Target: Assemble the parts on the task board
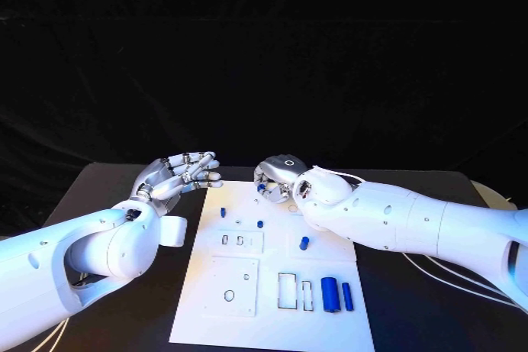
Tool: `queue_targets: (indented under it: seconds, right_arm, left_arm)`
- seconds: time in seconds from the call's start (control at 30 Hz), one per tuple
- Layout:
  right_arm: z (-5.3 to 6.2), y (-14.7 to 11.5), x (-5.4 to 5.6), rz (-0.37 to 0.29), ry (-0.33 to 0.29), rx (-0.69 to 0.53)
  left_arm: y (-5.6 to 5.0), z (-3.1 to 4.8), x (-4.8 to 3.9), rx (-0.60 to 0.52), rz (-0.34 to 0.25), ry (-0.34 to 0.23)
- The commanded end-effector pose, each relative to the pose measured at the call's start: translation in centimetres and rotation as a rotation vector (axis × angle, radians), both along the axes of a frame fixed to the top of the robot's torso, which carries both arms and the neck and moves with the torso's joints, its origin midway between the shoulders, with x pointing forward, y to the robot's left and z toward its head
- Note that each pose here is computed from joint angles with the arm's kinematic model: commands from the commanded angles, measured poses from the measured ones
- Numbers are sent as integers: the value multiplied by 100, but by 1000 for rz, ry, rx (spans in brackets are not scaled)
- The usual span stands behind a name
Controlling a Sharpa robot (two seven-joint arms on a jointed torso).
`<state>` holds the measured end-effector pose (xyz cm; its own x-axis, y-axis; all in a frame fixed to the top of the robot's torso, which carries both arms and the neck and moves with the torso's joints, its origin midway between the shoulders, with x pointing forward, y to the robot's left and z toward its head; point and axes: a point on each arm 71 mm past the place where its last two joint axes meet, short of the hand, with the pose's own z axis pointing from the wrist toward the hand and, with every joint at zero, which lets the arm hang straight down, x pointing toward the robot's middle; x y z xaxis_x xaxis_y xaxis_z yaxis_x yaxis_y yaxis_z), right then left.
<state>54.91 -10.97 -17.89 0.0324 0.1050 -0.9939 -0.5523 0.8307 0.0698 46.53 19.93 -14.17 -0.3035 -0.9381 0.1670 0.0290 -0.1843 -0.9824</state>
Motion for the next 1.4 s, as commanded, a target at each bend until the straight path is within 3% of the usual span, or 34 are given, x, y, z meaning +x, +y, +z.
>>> queue_targets:
  seconds: [0.03,0.27,0.5,0.7,0.87,1.0,1.1,1.27,1.4]
  right_arm:
    - [-33,17,-1,8,25,-23]
    - [-52,21,7,4,30,-27]
    - [-19,6,-5,6,-7,4]
    - [33,-83,-96,13,-22,35]
    - [144,-296,-192,-4,-17,77]
    - [238,-595,-262,-58,42,132]
    - [258,-816,-298,-116,120,161]
    - [225,-1137,-345,-211,264,185]
    - [194,-1251,-368,-243,324,181]
  left_arm:
    - [-25,28,-1,-7,-19,-12]
    - [-23,32,0,-6,-19,-12]
    - [-13,37,4,-5,-17,-13]
    - [21,37,12,-1,-7,-14]
    - [52,38,16,1,0,-14]
    - [72,39,11,2,1,-13]
    - [82,40,7,3,2,-12]
    - [88,41,1,3,0,-11]
    - [87,42,-3,2,-3,-10]
